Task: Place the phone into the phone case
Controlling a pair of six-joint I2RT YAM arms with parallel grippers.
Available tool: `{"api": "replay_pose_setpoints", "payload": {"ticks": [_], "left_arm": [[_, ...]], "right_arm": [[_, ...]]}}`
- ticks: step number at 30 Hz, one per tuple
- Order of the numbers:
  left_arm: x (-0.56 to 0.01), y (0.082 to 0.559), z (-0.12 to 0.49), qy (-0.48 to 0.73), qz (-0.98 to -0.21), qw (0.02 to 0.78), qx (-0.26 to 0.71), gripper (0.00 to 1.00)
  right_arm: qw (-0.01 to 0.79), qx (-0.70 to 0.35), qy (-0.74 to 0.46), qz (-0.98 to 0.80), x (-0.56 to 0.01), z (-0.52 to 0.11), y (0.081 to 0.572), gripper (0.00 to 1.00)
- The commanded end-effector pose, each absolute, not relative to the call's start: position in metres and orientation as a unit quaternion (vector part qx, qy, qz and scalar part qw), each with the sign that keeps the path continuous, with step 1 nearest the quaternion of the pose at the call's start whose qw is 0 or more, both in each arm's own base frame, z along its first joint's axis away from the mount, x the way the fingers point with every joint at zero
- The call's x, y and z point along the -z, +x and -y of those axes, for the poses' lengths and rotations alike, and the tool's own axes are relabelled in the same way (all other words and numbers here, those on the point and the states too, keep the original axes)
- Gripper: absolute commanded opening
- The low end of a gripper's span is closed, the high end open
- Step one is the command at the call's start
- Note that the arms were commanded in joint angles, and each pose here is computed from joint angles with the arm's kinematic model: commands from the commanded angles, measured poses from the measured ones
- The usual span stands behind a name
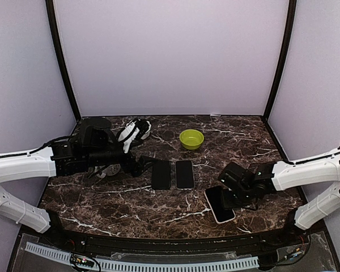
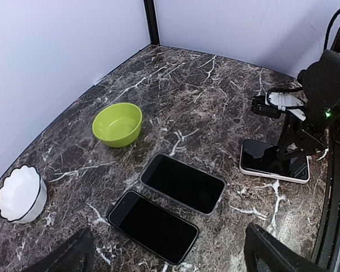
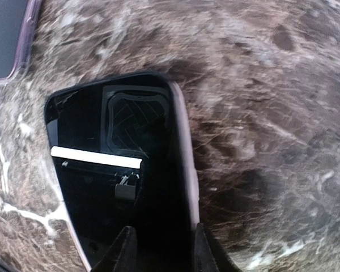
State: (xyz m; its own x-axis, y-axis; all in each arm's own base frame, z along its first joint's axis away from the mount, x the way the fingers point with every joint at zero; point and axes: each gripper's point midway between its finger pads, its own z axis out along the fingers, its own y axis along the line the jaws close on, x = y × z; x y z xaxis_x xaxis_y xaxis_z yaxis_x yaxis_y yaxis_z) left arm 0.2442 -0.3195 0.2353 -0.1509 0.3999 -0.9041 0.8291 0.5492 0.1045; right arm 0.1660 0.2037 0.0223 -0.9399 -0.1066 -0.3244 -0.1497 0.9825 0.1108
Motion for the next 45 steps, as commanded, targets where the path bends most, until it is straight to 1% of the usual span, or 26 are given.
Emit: {"api": "replay_pose_setpoints", "payload": {"ticks": [1, 2, 3, 4, 6, 11, 16, 22, 25, 28, 30, 33, 34, 36, 38, 40, 43, 45], "left_arm": [[-0.241, 0.243, 0.316, 0.423, -0.72, 0.504, 0.22, 0.93], [-0.241, 0.243, 0.316, 0.423, -0.721, 0.504, 0.22, 0.93], [-0.241, 0.243, 0.316, 0.423, -0.72, 0.504, 0.22, 0.93], [-0.241, 0.242, 0.316, 0.424, -0.72, 0.503, 0.219, 0.93], [-0.242, 0.242, 0.316, 0.424, -0.72, 0.505, 0.219, 0.93], [-0.243, 0.242, 0.315, 0.424, -0.719, 0.506, 0.219, 0.93], [-0.241, 0.242, 0.316, 0.425, -0.72, 0.504, 0.217, 0.93], [-0.241, 0.242, 0.316, 0.425, -0.72, 0.503, 0.218, 0.93], [-0.24, 0.242, 0.316, 0.426, -0.72, 0.503, 0.218, 0.93], [-0.241, 0.242, 0.316, 0.426, -0.72, 0.503, 0.218, 0.93], [-0.241, 0.242, 0.316, 0.426, -0.72, 0.503, 0.218, 0.93], [-0.241, 0.243, 0.315, 0.426, -0.719, 0.505, 0.214, 0.93], [-0.24, 0.243, 0.315, 0.426, -0.72, 0.505, 0.213, 0.93], [-0.239, 0.243, 0.315, 0.427, -0.72, 0.505, 0.211, 0.93], [-0.239, 0.243, 0.315, 0.427, -0.72, 0.505, 0.211, 0.93], [-0.24, 0.243, 0.316, 0.428, -0.718, 0.505, 0.214, 0.93], [-0.242, 0.24, 0.317, 0.425, -0.716, 0.506, 0.227, 0.92], [-0.248, 0.234, 0.321, 0.422, -0.709, 0.506, 0.251, 0.92]], "right_arm": [[0.119, 0.003, -0.074, -0.99, -0.016, -0.188, 0.156, 0.62], [0.127, -0.005, -0.072, -0.989, -0.025, -0.194, 0.16, 0.77], [0.134, -0.018, -0.07, -0.988, -0.032, -0.201, 0.164, 0.89], [0.135, -0.029, -0.068, -0.988, -0.036, -0.206, 0.165, 0.97], [0.128, -0.046, -0.06, -0.989, -0.039, -0.214, 0.164, 0.98], [0.103, -0.038, -0.051, -0.993, -0.029, -0.212, 0.153, 0.98], [0.088, -0.088, -0.066, -0.99, -0.024, -0.234, 0.143, 0.99], [0.072, -0.061, -0.074, -0.993, -0.009, -0.229, 0.136, 0.98], [0.063, -0.029, -0.082, -0.994, -0.001, -0.223, 0.132, 0.91], [0.062, 0.014, -0.096, -0.993, 0.003, -0.219, 0.13, 0.78], [0.059, 0.041, -0.108, -0.992, 0.008, -0.216, 0.128, 0.72], [0.06, 0.071, -0.125, -0.988, 0.011, -0.218, 0.129, 0.54], [0.067, 0.071, -0.13, -0.987, 0.008, -0.224, 0.131, 0.47], [0.084, 0.069, -0.137, -0.985, 0.0, -0.234, 0.136, 0.35], [0.112, 0.057, -0.142, -0.982, -0.014, -0.246, 0.144, 0.23], [0.155, 0.033, -0.146, -0.976, -0.036, -0.262, 0.155, 0.18], [0.248, -0.03, -0.155, -0.956, -0.088, -0.297, 0.172, 0.12], [0.324, -0.079, -0.176, -0.926, -0.129, -0.326, 0.179, 0.11]]}}
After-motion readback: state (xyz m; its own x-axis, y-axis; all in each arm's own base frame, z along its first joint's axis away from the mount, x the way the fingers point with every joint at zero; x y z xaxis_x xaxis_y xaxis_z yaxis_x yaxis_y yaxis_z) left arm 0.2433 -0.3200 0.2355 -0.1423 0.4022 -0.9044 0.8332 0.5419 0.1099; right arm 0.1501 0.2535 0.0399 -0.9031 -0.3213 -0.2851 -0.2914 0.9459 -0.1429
